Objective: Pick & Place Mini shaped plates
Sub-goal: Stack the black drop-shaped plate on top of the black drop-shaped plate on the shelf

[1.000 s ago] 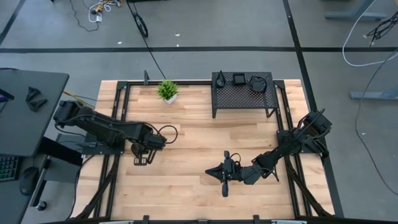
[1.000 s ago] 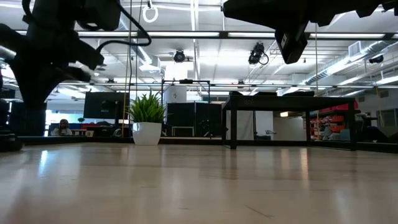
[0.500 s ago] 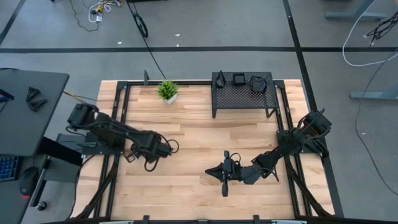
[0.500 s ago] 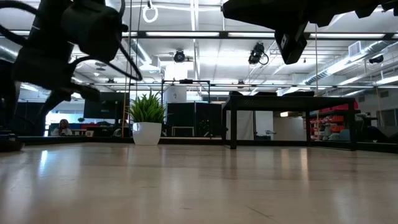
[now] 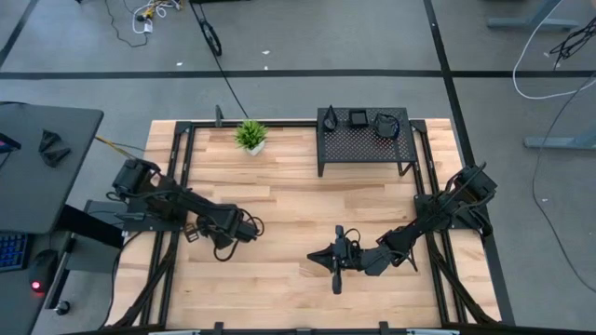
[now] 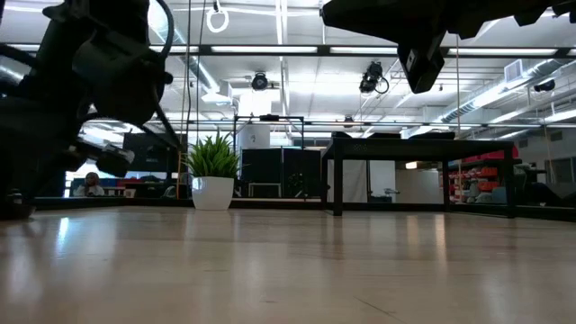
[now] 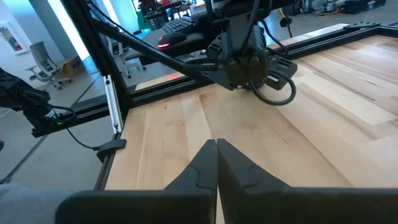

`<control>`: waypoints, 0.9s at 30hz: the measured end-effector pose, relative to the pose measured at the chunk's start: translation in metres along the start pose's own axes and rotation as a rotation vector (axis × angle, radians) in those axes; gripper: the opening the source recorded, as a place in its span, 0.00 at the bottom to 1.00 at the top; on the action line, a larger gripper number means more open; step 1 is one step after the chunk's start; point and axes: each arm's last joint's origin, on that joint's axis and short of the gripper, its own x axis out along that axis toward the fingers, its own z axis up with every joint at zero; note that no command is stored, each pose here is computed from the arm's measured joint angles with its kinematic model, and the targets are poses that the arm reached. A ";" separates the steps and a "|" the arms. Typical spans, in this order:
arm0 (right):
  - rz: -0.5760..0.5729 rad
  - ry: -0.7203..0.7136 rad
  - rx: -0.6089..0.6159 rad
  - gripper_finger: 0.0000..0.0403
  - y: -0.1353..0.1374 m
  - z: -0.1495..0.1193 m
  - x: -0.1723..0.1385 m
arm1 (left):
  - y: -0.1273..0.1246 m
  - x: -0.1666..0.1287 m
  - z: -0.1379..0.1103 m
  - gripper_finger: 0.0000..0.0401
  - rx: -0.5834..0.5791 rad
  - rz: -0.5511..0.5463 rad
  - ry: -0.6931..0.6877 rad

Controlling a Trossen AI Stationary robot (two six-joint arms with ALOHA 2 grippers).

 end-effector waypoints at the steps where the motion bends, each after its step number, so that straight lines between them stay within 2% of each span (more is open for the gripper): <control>1: 0.000 0.000 0.000 0.01 0.000 0.000 0.000 | -0.001 0.002 -0.001 0.24 0.013 -0.007 0.007; 9: 0.000 0.001 -0.004 0.01 0.000 0.000 0.000 | -0.003 0.010 0.004 0.23 0.036 0.029 -0.017; 14: -0.001 0.003 -0.006 0.01 0.000 0.000 0.000 | -0.004 0.009 0.010 0.22 0.003 0.062 -0.041; 24: -0.001 0.004 -0.006 0.01 0.000 0.000 0.000 | -0.007 0.003 0.014 0.02 -0.083 0.055 -0.043; 27: -0.001 0.004 -0.007 0.01 0.000 0.000 0.000 | -0.005 -0.007 0.015 0.02 -0.134 0.054 -0.047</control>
